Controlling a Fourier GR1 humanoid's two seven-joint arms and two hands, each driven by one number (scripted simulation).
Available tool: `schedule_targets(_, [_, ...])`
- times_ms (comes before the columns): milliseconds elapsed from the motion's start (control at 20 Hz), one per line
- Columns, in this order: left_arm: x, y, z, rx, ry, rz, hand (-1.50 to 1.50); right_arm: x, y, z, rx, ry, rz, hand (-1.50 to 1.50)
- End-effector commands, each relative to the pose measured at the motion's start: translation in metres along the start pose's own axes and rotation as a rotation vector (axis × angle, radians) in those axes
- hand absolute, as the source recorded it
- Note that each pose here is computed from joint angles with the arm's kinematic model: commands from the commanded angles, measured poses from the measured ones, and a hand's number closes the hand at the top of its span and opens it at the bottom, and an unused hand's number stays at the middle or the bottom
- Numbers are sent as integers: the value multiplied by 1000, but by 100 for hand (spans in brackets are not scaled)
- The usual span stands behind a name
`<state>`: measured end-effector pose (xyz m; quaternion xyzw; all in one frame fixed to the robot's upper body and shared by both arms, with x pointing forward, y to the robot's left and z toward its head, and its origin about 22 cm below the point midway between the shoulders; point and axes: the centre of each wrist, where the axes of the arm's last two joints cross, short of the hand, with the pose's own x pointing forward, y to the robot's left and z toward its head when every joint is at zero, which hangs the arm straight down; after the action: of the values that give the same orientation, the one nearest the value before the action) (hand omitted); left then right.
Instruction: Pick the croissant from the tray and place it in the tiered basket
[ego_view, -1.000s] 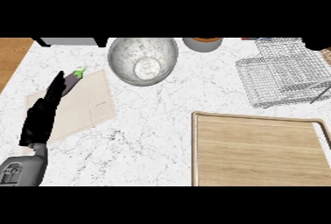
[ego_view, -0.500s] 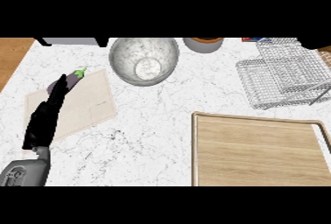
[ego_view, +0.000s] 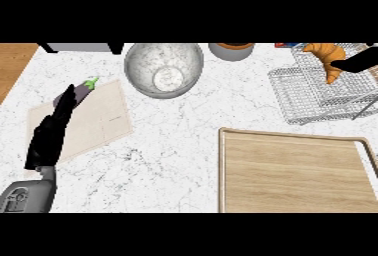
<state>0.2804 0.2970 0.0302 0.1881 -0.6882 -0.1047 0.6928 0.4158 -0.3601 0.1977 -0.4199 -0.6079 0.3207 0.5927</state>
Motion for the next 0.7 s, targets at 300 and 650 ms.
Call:
schedule_targets(300, [-12, 7, 7, -5, 3, -6, 0, -22, -21, 3, -179, 8, -249, -150])
schedule_targets(650, [13, -1, 12, 9, 0, -13, 0, -36, -103, 20, -239, 131, -310, -150])
